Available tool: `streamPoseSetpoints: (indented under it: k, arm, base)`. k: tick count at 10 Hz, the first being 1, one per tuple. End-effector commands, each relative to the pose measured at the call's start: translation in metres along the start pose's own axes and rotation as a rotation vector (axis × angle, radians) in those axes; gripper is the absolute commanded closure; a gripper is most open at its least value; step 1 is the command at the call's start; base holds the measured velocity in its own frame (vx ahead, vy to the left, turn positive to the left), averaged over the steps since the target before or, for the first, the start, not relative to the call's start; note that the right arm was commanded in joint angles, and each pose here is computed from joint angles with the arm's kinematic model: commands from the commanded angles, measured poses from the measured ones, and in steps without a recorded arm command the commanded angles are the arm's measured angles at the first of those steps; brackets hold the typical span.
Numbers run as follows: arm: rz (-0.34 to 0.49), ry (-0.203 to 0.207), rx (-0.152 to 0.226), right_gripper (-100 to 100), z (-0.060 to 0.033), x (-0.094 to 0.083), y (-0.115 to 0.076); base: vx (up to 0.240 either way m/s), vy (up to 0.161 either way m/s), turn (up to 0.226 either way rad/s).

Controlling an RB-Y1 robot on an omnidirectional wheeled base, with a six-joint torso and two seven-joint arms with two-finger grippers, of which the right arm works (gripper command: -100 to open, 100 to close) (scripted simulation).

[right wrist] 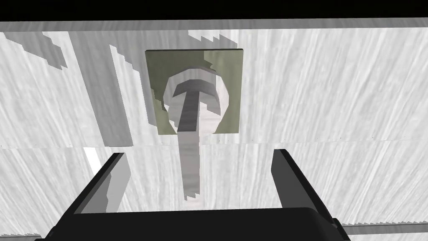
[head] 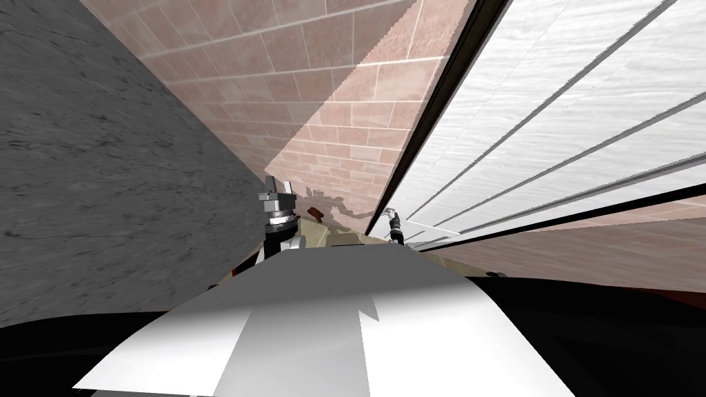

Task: Pull the door open

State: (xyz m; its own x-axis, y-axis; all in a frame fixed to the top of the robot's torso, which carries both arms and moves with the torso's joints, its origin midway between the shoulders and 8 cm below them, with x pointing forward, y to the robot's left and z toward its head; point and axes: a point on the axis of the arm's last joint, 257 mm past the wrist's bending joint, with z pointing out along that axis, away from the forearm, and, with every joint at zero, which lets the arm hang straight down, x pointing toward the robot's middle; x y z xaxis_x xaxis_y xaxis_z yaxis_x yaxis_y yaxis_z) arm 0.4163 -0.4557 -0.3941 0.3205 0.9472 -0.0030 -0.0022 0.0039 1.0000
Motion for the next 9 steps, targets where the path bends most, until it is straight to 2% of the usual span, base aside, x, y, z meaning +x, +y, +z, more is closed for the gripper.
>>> streamPoseSetpoints:
  k: [1, 2, 7, 9]
  arm:
    - [0.000, 0.000, 0.000, -100, 0.0000, 0.0000, 0.0000]
    - [0.000, 0.000, 0.000, 100, 0.0000, 0.0000, 0.0000]
    - [0.000, 0.000, 0.000, 100, 0.0000, 0.0000, 0.0000]
    - [0.000, 0.019, 0.002, 100, -0.0013, 0.0025, -0.0005]
  base:
    - [0.067, -0.002, 0.011]
    - [-0.010, -0.002, -0.008]
    - [-0.012, 0.001, 0.001]
    - [-0.144, -0.025, 0.089]
